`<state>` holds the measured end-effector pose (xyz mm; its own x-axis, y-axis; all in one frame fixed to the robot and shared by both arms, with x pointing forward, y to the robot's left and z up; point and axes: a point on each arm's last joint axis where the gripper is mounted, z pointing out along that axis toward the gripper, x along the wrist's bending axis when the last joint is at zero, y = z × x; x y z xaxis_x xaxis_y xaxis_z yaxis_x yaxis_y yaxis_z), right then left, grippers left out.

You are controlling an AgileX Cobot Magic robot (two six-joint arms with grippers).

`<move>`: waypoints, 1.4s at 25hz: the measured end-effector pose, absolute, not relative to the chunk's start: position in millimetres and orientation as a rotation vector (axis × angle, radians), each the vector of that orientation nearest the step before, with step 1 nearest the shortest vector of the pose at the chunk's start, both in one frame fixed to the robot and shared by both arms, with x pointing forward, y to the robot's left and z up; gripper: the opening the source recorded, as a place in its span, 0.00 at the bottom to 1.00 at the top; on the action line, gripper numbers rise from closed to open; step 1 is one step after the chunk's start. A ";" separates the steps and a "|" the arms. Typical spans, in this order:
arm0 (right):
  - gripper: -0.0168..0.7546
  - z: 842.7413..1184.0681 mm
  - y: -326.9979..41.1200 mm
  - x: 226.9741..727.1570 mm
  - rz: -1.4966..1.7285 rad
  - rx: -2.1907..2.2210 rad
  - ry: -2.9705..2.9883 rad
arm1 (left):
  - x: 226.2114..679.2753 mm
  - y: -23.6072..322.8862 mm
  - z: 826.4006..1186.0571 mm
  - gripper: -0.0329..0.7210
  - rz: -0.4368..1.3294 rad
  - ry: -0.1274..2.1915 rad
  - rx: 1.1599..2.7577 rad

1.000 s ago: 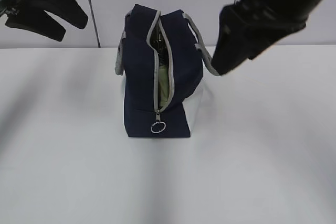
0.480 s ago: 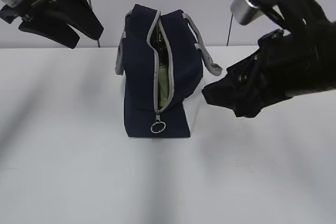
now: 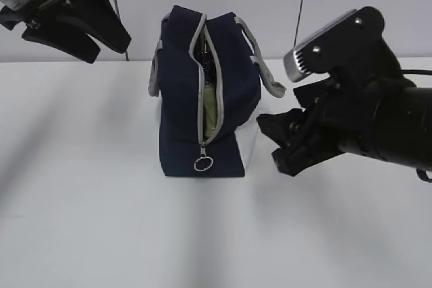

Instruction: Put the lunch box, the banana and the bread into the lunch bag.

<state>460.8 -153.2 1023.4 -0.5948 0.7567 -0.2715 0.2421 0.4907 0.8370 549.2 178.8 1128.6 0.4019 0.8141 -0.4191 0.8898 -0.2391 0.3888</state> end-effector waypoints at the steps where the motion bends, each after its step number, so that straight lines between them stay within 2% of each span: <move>1: 0.66 1023.7 -148.7 457.9 1.045 0.783 2.109 | 549.3 178.9 1128.6 0.61 -0.171 1.447 2.091; 6: 0.66 1016.8 -129.7 448.1 1.068 0.689 2.147 | 549.5 179.7 1128.1 0.61 -0.160 1.450 2.100; 12: 0.66 970.8 -122.8 451.4 1.083 0.737 2.139 | 549.5 180.0 1128.0 0.61 -0.157 1.451 2.102; 22: 0.66 924.1 -111.5 465.3 1.068 0.779 2.149 | 549.6 180.1 1127.9 0.61 -0.156 1.451 2.103; 30: 0.66 921.9 -105.5 461.4 1.162 0.803 2.193 | 549.6 180.1 1127.9 0.61 -0.156 1.451 2.103; 35: 0.66 921.7 -119.8 472.7 1.217 0.852 2.209 | 549.6 180.1 1127.9 0.61 -0.156 1.451 2.103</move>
